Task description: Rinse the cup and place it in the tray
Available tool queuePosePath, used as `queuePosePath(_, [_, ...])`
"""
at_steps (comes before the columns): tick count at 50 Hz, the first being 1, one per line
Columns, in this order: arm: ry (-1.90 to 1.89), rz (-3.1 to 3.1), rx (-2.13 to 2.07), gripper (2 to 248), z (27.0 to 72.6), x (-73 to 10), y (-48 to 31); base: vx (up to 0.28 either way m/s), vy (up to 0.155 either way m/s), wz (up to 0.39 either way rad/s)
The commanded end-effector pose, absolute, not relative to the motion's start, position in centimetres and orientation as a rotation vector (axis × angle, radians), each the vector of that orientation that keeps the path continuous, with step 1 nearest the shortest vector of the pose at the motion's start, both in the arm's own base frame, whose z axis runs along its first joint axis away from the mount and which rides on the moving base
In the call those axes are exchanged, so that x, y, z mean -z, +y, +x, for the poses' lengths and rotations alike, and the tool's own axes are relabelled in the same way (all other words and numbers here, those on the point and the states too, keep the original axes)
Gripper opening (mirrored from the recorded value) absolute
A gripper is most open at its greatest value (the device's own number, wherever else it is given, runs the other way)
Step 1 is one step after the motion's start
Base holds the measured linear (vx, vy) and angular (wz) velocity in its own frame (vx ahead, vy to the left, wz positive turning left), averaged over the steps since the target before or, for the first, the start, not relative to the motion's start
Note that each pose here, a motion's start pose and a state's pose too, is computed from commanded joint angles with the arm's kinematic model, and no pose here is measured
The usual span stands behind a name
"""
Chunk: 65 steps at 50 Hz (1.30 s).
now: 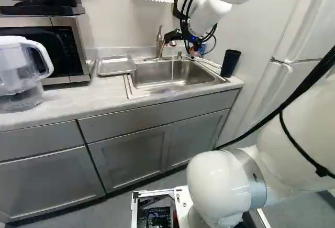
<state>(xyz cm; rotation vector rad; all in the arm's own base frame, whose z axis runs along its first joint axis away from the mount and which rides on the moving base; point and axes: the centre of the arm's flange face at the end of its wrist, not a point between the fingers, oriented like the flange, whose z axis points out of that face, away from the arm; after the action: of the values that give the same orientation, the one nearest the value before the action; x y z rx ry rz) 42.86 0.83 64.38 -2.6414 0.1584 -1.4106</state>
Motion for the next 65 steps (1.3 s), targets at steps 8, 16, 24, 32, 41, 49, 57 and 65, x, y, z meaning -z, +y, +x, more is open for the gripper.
queuePosePath(8, [0.115,-2.654,1.448,247,42.9,-64.5,0.4,0.000,0.000,0.000])
queuePosePath(16, [0.109,-2.658,1.457,247,43.1,-64.1,0.2,0.000,0.000,0.000])
queuePosePath(24, [0.152,-2.651,1.446,247,43.4,-63.4,0.2,0.000,0.000,0.000])
queuePosePath(32, [0.197,-2.644,1.434,247,43.7,-62.6,0.1,0.000,0.000,0.000])
queuePosePath(41, [0.257,-2.633,1.433,247,44.1,-61.8,0.0,0.000,0.000,0.000])
queuePosePath(49, [0.315,-2.621,1.435,247,44.5,-61.0,-0.1,0.000,0.000,0.000])
queuePosePath(57, [0.374,-2.610,1.438,247,44.8,-60.3,-0.3,0.000,0.000,0.000])
queuePosePath(65, [0.436,-2.599,1.445,247,45.2,-59.6,-0.6,0.000,0.000,0.000])
